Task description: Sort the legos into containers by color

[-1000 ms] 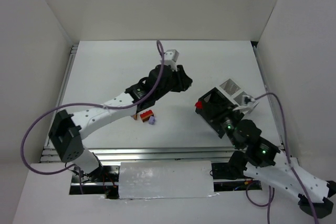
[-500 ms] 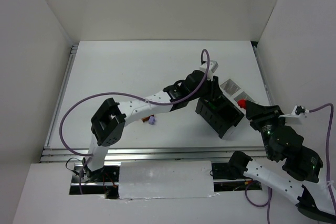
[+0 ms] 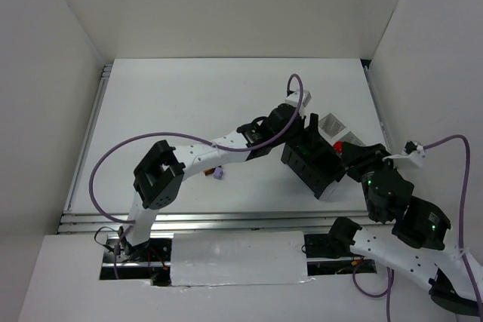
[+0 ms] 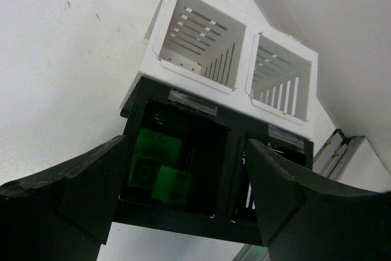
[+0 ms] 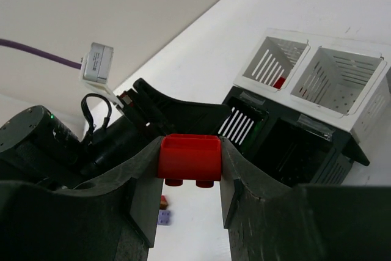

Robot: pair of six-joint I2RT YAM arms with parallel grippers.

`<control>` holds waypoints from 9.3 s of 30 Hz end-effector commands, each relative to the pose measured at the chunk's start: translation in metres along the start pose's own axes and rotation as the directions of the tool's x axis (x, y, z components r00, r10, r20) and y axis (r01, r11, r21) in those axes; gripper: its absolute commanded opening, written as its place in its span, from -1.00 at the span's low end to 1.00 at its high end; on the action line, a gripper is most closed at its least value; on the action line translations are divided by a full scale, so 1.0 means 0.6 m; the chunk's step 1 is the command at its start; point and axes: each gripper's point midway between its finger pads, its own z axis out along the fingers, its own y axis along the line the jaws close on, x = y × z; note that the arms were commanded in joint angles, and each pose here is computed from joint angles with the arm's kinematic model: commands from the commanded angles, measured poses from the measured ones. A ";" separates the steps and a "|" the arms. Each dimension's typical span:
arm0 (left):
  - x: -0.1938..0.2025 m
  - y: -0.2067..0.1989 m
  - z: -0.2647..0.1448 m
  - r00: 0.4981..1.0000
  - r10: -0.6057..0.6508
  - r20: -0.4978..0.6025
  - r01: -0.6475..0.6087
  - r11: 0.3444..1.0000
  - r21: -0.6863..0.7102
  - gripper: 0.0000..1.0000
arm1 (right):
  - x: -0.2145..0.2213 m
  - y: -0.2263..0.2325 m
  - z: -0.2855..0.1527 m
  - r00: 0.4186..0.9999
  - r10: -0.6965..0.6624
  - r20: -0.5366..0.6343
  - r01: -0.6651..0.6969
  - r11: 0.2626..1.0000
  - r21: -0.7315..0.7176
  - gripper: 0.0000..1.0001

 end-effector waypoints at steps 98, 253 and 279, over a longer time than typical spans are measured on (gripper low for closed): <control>0.015 0.464 -0.740 0.968 -0.018 0.252 0.242 0.353 -0.904 0.99 | 0.299 0.234 0.189 0.696 -0.605 -0.387 0.426 0.781 -0.456 0.99; -0.044 0.020 -0.520 0.971 -0.164 0.173 0.054 0.858 0.511 -1.00 | 0.290 0.292 -0.114 0.852 -0.430 -0.298 -0.252 0.162 -0.954 -1.00; -0.053 0.245 -0.513 0.977 -0.164 0.140 0.183 0.973 -0.139 -1.00 | 0.002 -0.142 0.175 0.982 -0.089 0.166 -0.017 0.836 0.548 -1.00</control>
